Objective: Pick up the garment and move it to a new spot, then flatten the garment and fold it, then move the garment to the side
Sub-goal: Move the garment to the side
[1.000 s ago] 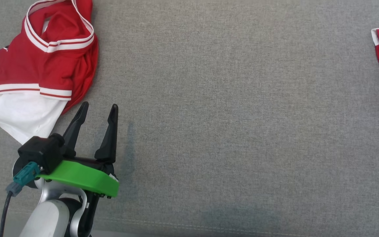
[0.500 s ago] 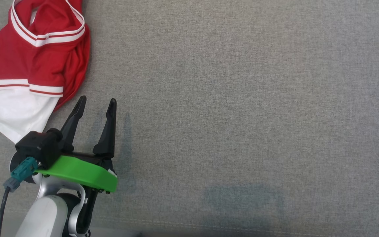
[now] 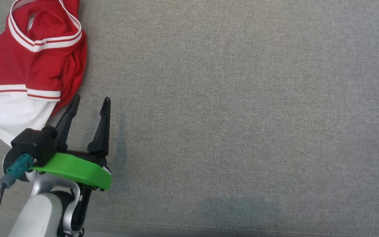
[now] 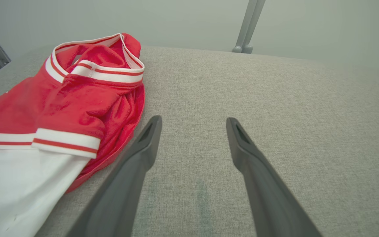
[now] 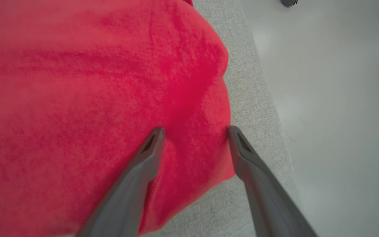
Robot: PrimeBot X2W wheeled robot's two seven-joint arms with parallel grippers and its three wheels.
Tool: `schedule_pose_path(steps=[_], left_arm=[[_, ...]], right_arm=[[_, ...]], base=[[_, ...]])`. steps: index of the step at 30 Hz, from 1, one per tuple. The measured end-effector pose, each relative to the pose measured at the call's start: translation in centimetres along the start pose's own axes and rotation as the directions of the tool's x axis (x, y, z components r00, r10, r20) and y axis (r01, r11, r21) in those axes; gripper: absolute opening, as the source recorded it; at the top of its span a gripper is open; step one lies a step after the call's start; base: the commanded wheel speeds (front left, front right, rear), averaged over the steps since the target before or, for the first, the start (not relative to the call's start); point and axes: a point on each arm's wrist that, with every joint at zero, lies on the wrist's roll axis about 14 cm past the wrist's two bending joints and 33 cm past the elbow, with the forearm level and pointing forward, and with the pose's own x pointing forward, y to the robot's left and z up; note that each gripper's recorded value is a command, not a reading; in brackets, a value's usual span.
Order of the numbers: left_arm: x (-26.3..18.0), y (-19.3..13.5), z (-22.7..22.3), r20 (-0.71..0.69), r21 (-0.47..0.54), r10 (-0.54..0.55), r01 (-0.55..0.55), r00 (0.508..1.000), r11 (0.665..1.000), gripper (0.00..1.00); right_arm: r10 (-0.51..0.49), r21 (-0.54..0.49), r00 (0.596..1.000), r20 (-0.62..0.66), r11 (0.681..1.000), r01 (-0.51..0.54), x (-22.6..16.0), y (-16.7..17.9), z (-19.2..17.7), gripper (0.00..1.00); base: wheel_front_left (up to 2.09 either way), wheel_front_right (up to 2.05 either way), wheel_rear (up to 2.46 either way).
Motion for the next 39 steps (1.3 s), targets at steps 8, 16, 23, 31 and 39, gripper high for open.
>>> schedule_pose_path(steps=[8,16,23,31,39], left_arm=[[-0.1,0.2,1.4,0.038,0.020,-0.003,0.003,0.999,1.000,1.00],[-0.5,0.1,3.6,0.127,0.019,-0.003,0.000,0.992,1.000,1.00],[-1.8,0.2,3.4,0.140,0.021,0.001,-0.004,0.990,1.000,1.00],[-4.0,-0.9,2.1,0.123,0.037,-0.032,0.028,0.992,0.999,1.00],[-5.9,-3.1,0.8,0.111,0.049,-0.101,0.096,0.989,0.994,1.00]], right_arm=[[0.035,0.025,0.993,0.110,0.999,-0.039,-1.4,1.4,0.9,1.00],[0.126,-0.034,0.850,0.511,0.991,-0.127,-7.3,4.2,8.5,1.00],[0.195,-0.060,0.664,0.722,0.974,-0.221,-13.5,7.0,9.9,1.00],[0.266,-0.046,0.612,0.745,0.936,-0.350,-17.1,11.1,2.7,1.00],[0.268,0.001,0.619,0.739,0.917,-0.398,-20.1,12.5,-3.0,1.00]], base=[[0.00,0.00,0.00],[0.00,0.00,0.00],[0.00,0.00,0.00],[0.00,0.00,0.00],[0.00,0.00,0.00]])
